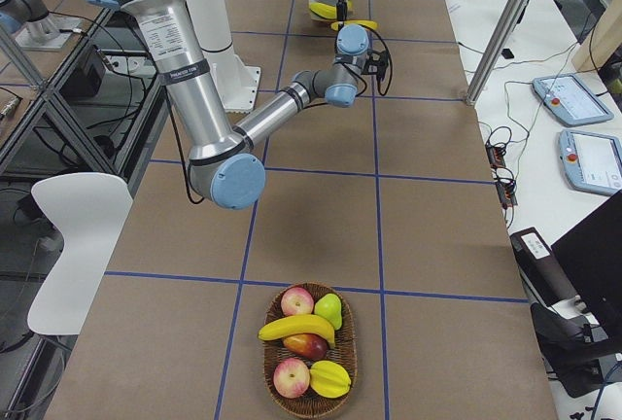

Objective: Transfer all bananas from basket to plate

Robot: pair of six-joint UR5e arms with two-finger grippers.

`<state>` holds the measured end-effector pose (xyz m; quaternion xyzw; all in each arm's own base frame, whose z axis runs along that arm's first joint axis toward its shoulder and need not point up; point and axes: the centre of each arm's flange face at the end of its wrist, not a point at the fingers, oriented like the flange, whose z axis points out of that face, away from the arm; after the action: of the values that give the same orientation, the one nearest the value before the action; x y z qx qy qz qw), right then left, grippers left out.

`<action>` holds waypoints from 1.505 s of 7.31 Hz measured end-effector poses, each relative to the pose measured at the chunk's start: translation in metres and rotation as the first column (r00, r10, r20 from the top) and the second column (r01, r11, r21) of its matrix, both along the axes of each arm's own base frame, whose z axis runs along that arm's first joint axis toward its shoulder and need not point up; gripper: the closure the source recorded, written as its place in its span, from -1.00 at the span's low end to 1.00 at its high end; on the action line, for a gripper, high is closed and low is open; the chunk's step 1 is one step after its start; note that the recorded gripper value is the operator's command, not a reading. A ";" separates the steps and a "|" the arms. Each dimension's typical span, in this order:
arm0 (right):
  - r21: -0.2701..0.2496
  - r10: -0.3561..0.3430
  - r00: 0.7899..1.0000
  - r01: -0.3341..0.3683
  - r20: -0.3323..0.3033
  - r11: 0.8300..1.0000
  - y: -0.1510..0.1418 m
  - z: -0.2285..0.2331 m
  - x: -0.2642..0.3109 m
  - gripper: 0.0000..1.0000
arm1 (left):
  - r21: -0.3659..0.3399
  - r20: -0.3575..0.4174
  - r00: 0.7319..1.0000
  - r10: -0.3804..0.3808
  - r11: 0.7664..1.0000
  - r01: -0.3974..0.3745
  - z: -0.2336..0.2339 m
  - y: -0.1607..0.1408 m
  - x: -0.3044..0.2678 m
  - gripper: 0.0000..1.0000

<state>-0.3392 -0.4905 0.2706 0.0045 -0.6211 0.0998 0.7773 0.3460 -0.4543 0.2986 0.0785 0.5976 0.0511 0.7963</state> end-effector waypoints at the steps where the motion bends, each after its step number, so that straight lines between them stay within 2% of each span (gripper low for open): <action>1: -0.009 0.012 1.000 -0.012 -0.013 1.000 -0.001 0.009 0.001 -1.00 | 0.033 0.109 0.994 0.007 0.999 -0.011 0.024 0.008 -0.032 1.00; 2: -0.015 0.017 1.000 -0.017 -0.021 1.000 -0.001 0.015 0.001 -1.00 | 0.070 0.216 0.976 0.011 0.997 -0.027 0.045 0.017 -0.060 1.00; 3: -0.022 0.018 0.999 -0.018 -0.028 1.000 -0.001 0.021 0.002 -1.00 | 0.112 0.328 0.945 0.004 0.993 -0.043 0.066 0.024 -0.081 1.00; 5: -0.029 0.017 0.999 -0.018 -0.041 0.999 0.000 0.031 0.003 -1.00 | 0.175 0.524 0.851 -0.015 0.980 -0.091 0.099 0.027 -0.110 1.00; 6: -0.029 0.015 0.999 -0.016 -0.046 0.999 0.000 0.035 0.002 -1.00 | 0.199 0.623 0.782 -0.023 0.971 -0.130 0.114 0.025 -0.123 1.00; 7: -0.028 0.013 0.999 -0.015 -0.047 0.999 -0.001 0.039 0.001 -1.00 | 0.201 0.723 0.691 -0.024 0.964 -0.177 0.126 0.024 -0.135 1.00; 8: -0.023 0.014 0.999 -0.015 -0.043 1.000 -0.002 0.043 -0.001 -1.00 | 0.173 0.808 0.588 -0.012 0.961 -0.218 0.135 0.027 -0.139 1.00; 9: -0.019 0.014 0.999 -0.014 -0.039 1.000 -0.004 0.048 -0.002 -1.00 | 0.132 0.867 0.499 0.015 0.957 -0.257 0.144 0.034 -0.137 1.00; 10: -0.017 0.014 0.999 -0.015 -0.037 1.000 -0.005 0.051 -0.003 -1.00 | 0.082 0.898 0.435 0.058 0.952 -0.296 0.153 0.043 -0.128 1.00; 11: -0.017 0.014 0.999 -0.015 -0.036 1.000 -0.006 0.052 -0.004 -1.00 | 0.035 0.915 0.390 0.102 0.944 -0.328 0.159 0.053 -0.119 1.00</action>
<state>-0.3432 -0.4967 0.3228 0.0043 -0.6061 0.1107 0.7876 0.2270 -0.4016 0.4581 0.0436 0.0719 0.2509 0.9644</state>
